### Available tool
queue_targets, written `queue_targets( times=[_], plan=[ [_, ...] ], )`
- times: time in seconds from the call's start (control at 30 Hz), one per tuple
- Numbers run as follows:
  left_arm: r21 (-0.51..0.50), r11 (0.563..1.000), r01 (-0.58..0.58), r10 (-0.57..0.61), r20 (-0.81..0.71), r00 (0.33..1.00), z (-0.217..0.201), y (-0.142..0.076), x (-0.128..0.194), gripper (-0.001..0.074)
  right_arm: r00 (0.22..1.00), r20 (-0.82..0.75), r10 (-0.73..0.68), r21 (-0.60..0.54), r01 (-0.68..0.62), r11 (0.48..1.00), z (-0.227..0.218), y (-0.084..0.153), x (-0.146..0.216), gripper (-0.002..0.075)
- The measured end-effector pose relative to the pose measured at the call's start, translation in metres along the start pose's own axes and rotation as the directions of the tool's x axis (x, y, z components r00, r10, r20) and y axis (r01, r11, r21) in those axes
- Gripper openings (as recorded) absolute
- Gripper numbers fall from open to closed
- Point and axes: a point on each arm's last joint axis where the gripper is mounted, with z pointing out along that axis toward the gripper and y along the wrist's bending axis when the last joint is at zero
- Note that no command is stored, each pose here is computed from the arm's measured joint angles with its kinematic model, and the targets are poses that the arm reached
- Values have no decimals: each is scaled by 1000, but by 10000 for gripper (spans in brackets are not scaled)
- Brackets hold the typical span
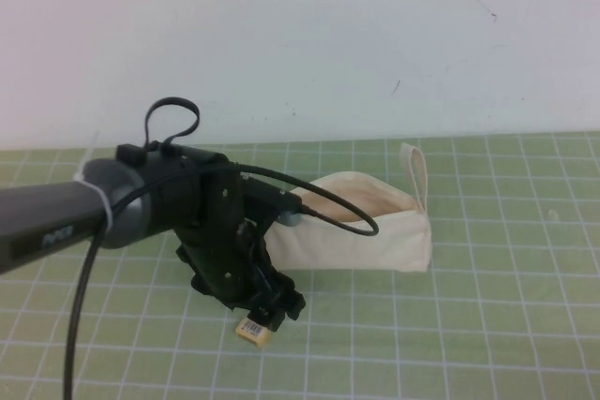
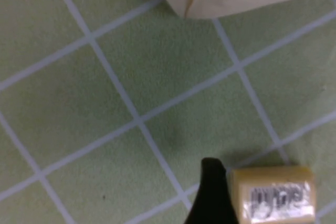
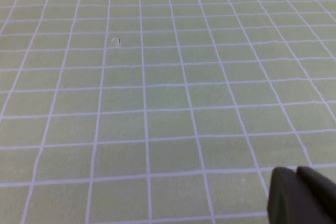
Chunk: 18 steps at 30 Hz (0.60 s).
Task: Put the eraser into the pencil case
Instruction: Pick up the eraser from the table
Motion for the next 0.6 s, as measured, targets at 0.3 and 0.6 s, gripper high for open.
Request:
queue_targets(
  times=[0.3, 0.6],
  plan=[
    [2, 1000, 1, 0, -108, 994, 21, 2, 6, 459, 1000, 0, 0, 0, 0, 1000, 0, 0, 0, 0],
    [-1, 1000, 10, -10, -113, 993, 22, 2, 6, 283, 1000, 0, 0, 0, 0, 1000, 0, 0, 0, 0]
  ],
)
